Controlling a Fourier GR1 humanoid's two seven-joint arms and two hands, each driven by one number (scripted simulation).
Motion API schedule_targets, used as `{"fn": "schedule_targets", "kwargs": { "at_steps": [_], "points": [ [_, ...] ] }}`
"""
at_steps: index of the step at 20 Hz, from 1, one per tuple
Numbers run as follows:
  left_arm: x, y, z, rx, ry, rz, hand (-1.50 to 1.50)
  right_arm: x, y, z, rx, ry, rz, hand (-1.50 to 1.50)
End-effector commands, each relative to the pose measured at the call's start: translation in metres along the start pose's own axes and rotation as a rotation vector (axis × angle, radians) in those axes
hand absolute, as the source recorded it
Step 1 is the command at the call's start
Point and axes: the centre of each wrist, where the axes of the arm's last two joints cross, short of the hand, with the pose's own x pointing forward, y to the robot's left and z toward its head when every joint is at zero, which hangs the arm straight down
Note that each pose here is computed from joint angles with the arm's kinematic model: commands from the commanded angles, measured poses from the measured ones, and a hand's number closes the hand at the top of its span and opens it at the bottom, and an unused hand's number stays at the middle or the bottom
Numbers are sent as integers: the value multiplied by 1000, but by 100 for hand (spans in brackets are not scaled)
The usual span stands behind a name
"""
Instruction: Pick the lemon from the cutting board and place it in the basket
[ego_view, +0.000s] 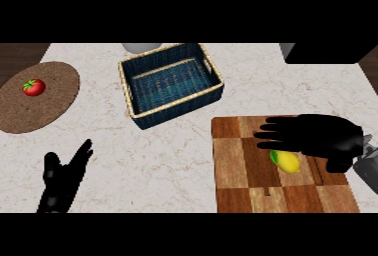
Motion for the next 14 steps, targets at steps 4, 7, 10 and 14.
{"fn": "schedule_targets", "kwargs": {
  "at_steps": [4, 7, 10, 14],
  "points": [
    [-24, 1, 4, -6, 63, 0, 0, 7, 20, -28, 11, -32, -27, -150],
    [5, -8, 6, -6, 81, 24, 0, 9, 18, -27, 3, -32, -24, -150],
    [-32, -3, 6, -10, 53, 13, 0, 1, 30, -32, 27, -22, -2, -150],
    [-6, -4, -10, -9, 50, 15, 0, 1, 44, -30, 93, 12, 46, -150]
  ]
}}
